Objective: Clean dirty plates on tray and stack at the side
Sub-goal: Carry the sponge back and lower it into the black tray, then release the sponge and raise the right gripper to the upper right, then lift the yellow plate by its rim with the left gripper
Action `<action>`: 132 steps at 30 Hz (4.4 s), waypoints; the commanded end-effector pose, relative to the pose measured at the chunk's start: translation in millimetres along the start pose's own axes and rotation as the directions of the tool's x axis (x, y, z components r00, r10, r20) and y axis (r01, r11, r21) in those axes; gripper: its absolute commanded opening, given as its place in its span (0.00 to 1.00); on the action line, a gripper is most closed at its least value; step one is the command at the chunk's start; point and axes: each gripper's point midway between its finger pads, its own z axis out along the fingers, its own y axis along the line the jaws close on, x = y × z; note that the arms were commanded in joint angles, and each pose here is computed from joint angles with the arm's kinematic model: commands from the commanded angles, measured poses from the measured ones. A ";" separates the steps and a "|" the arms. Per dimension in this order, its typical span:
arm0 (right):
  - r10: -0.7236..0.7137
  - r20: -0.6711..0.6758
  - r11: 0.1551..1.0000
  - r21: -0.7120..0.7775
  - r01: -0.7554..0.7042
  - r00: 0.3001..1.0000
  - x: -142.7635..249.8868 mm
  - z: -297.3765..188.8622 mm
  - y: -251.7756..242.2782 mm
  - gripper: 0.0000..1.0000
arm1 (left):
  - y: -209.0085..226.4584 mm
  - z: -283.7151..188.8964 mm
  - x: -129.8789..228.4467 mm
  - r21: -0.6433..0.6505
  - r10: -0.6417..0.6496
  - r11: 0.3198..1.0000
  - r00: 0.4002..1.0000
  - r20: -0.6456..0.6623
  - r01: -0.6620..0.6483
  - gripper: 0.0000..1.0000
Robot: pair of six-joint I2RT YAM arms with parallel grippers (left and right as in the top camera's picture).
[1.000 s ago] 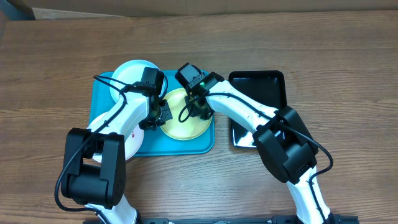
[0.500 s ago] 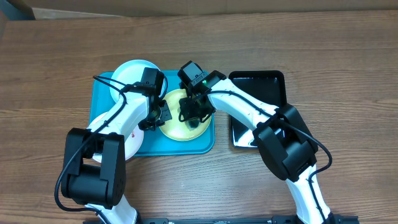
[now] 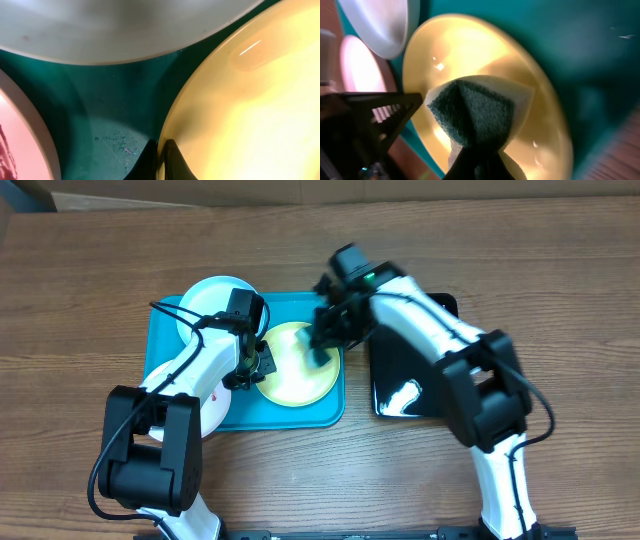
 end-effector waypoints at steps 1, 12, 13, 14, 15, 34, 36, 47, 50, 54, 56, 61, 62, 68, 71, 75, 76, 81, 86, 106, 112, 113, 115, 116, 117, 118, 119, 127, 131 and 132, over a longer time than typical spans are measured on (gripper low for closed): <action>-0.074 0.087 0.987 -0.137 0.086 0.993 -8.8 -66.7 35.3 0.04 | 9.0 8.6 8.6 -0.050 0.002 0.999 1.000 -0.023 -0.003 0.05; 0.143 0.075 0.975 0.160 -0.154 0.987 15.7 -131.8 -74.8 0.04 | 8.8 8.6 8.5 -0.049 0.003 0.999 1.000 -0.022 -0.004 0.04; 0.164 0.077 0.964 0.200 -0.176 0.983 18.7 -136.5 -86.2 0.04 | 8.8 8.6 8.5 -0.050 0.003 0.999 1.000 -0.022 -0.004 0.04; 0.182 0.078 0.951 0.240 -0.196 0.980 21.9 -141.0 -97.0 0.04 | 8.8 8.6 8.5 -0.050 0.003 0.999 1.000 -0.022 -0.004 0.04; 0.194 0.081 0.941 0.268 -0.208 0.978 23.8 -143.6 -103.9 0.04 | 8.8 8.6 8.5 -0.050 0.003 0.999 1.000 -0.022 -0.004 0.04; 0.234 0.198 0.775 0.553 -0.306 0.952 33.3 -117.6 -192.5 0.08 | 8.6 8.6 8.2 -0.049 0.003 0.999 1.000 -0.021 -0.004 0.04; 0.224 0.192 0.773 0.562 -0.295 0.955 33.6 -115.1 -189.9 0.24 | 8.3 8.6 7.8 -0.048 0.002 0.999 1.000 -0.019 -0.003 0.04; 0.175 0.216 0.758 0.593 -0.271 0.961 18.3 -140.2 -166.8 0.35 | 8.3 8.6 7.8 -0.047 0.006 0.999 1.000 -0.020 -0.007 0.05; 0.178 0.212 0.757 0.594 -0.271 0.961 19.8 -140.6 -166.5 0.52 | 8.3 8.6 7.9 -0.047 0.006 0.999 1.000 -0.020 -0.007 0.05; 0.181 0.207 0.757 0.595 -0.271 0.961 21.4 -140.9 -166.2 0.77 | 8.2 8.6 7.9 -0.047 0.006 0.999 1.000 -0.020 -0.007 0.06; 0.184 0.203 0.756 0.597 -0.271 0.962 22.7 -140.9 -166.3 0.84 | 8.2 8.6 8.0 -0.047 0.006 0.999 1.000 -0.020 -0.007 0.06; 0.179 0.209 0.765 0.584 -0.270 0.961 19.3 -144.7 -160.4 0.79 | 8.2 8.6 7.9 -0.047 0.006 0.999 1.000 -0.020 -0.007 0.06; 0.184 0.203 0.771 0.577 -0.269 0.962 20.0 -146.0 -157.0 0.77 | 8.2 8.6 7.9 -0.047 0.006 0.999 1.000 -0.020 -0.007 0.06; 0.201 0.175 0.811 0.523 -0.264 0.964 23.1 -142.0 -144.0 0.04 | 7.0 8.7 7.4 -0.042 0.006 0.999 1.000 -0.018 -0.007 0.04; 0.189 0.190 0.814 0.518 -0.262 0.963 18.8 -143.6 -142.7 0.04 | 7.3 8.7 7.3 -0.044 0.007 0.999 1.000 -0.017 -0.007 0.04; 0.199 0.188 0.842 0.470 -0.266 0.962 16.4 -147.7 -132.3 0.42 | 7.2 8.7 7.3 -0.043 0.023 0.999 1.000 -0.018 -0.023 0.07; 0.202 0.177 0.860 0.439 -0.261 0.963 16.6 -145.7 -125.7 0.42 | 7.2 8.7 7.4 -0.043 0.023 0.999 1.000 -0.018 -0.023 0.07; 0.201 0.135 0.889 0.391 -0.239 0.970 21.8 -131.3 -110.7 0.04 | 7.1 8.7 7.3 -0.042 0.021 0.999 1.000 -0.018 -0.022 0.04; 0.180 0.095 0.891 0.407 -0.203 0.979 29.7 -115.7 -98.2 0.04 | 7.2 8.7 7.4 -0.043 0.022 0.999 1.000 -0.019 -0.023 0.04; 0.310 0.365 0.813 0.377 -0.444 0.878 30.8 -268.7 -140.2 0.57 | 2.7 -24.9 -10.7 -0.017 0.062 0.998 0.995 0.079 -0.061 0.04; 0.394 0.426 0.762 0.345 -0.548 0.815 42.5 -298.7 -178.5 0.63 | 19.0 -45.8 -21.1 -0.093 0.059 0.995 0.985 0.162 -0.044 0.04; 0.401 0.432 0.756 0.341 -0.558 0.808 43.9 -301.9 -182.4 0.65 | 18.9 -47.5 -21.5 -0.092 0.061 0.995 0.984 0.167 -0.046 0.04; 0.413 0.443 0.748 0.334 -0.574 0.796 46.0 -306.7 -188.4 0.71 | 18.7 -49.5 -22.3 -0.089 0.062 0.995 0.983 0.173 -0.047 0.04; 0.417 0.447 0.744 0.332 -0.580 0.791 46.9 -308.8 -190.9 0.77 | 18.7 -49.8 -22.6 -0.089 0.061 0.995 0.983 0.174 -0.046 0.04; 0.422 0.453 0.740 0.329 -0.587 0.786 47.6 -311.1 -193.6 0.83 | 18.5 -50.8 -23.2 -0.088 0.061 0.995 0.982 0.178 -0.046 0.04; 0.425 0.458 0.737 0.326 -0.592 0.781 48.1 -313.0 -195.9 0.91 | 18.2 -51.1 -23.8 -0.087 0.062 0.995 0.982 0.181 -0.047 0.04; 0.427 0.464 0.735 0.322 -0.597 0.776 48.2 -315.1 -198.2 0.95 | 17.6 -51.6 -24.5 -0.085 0.063 0.995 0.981 0.184 -0.048 0.04; 0.424 0.475 0.734 0.319 -0.600 0.771 47.0 -317.9 -201.1 1.00 | 13.7 -56.4 -27.9 -0.073 0.073 0.996 0.979 0.189 -0.061 0.04; 0.424 0.475 0.734 0.319 -0.600 0.771 46.9 -317.9 -201.0 1.00 | 8.9 -64.5 -32.5 -0.043 0.085 0.996 0.979 0.185 -0.078 0.04; 0.424 0.475 0.734 0.319 -0.600 0.771 46.9 -317.9 -201.0 1.00 | 3.9 -66.9 -33.9 -0.004 0.090 0.996 0.980 0.178 -0.090 0.04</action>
